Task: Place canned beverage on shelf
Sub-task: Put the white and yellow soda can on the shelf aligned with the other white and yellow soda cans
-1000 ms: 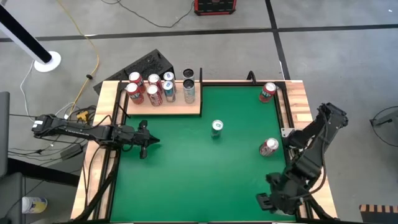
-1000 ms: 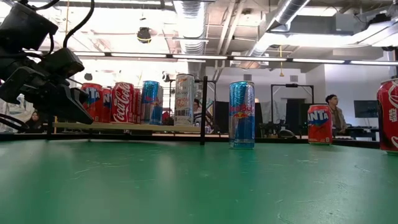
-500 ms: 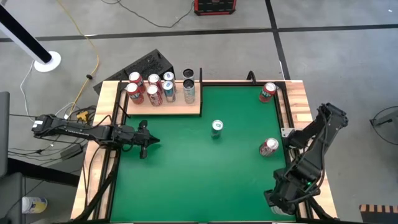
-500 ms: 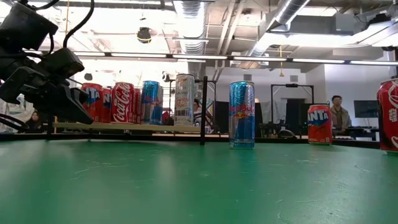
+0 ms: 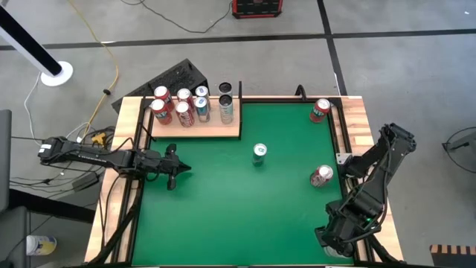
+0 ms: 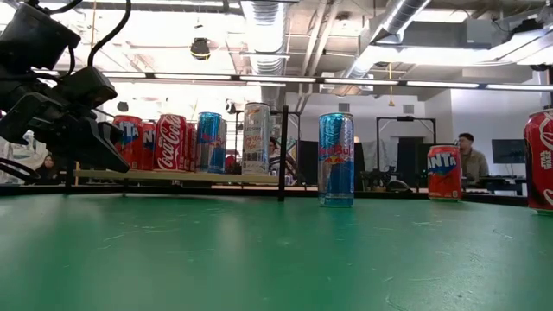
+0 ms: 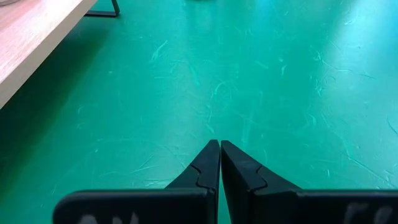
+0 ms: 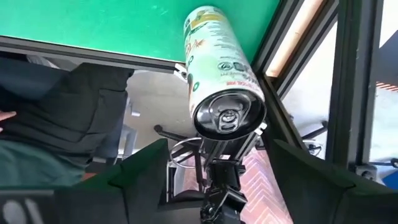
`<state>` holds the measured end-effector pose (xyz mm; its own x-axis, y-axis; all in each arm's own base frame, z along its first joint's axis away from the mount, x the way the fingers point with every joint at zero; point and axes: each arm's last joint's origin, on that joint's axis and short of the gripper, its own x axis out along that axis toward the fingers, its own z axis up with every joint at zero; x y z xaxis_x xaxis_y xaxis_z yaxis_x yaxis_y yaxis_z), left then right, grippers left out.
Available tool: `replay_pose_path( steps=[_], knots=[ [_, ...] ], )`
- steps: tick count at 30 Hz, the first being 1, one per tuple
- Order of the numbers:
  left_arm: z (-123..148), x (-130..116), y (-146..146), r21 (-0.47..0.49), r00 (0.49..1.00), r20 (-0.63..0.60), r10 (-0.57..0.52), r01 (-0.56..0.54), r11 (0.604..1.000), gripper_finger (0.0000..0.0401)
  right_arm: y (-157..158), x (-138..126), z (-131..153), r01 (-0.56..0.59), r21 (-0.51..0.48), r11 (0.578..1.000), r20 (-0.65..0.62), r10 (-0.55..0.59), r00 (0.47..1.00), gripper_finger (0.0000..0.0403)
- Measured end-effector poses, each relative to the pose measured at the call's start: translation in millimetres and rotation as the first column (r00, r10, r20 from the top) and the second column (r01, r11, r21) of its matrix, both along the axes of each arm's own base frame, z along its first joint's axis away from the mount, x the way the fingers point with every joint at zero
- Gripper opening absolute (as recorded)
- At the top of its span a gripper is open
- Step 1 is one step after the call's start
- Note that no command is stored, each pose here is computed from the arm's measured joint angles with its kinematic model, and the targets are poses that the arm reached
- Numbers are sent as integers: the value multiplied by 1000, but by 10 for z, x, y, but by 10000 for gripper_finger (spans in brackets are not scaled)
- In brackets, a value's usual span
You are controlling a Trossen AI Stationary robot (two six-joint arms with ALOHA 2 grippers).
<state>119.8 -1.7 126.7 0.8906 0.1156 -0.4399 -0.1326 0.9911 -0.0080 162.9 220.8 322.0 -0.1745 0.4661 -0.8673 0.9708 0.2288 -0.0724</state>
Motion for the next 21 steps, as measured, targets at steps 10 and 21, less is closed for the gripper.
replay_pose_path(
  steps=[10, 21],
  knots=[
    [0, 0, 0, 0, 1000, 0, 0, 0, 1000, 0, 3, 2, 1, -8, 3, 1000, 9, 8, 1000, 390],
    [0, 0, 0, 0, 1000, 0, 0, 0, 1000, 0, 215, -43, -174, -75, -50, 996, -8, 75, 997, 397]
  ],
)
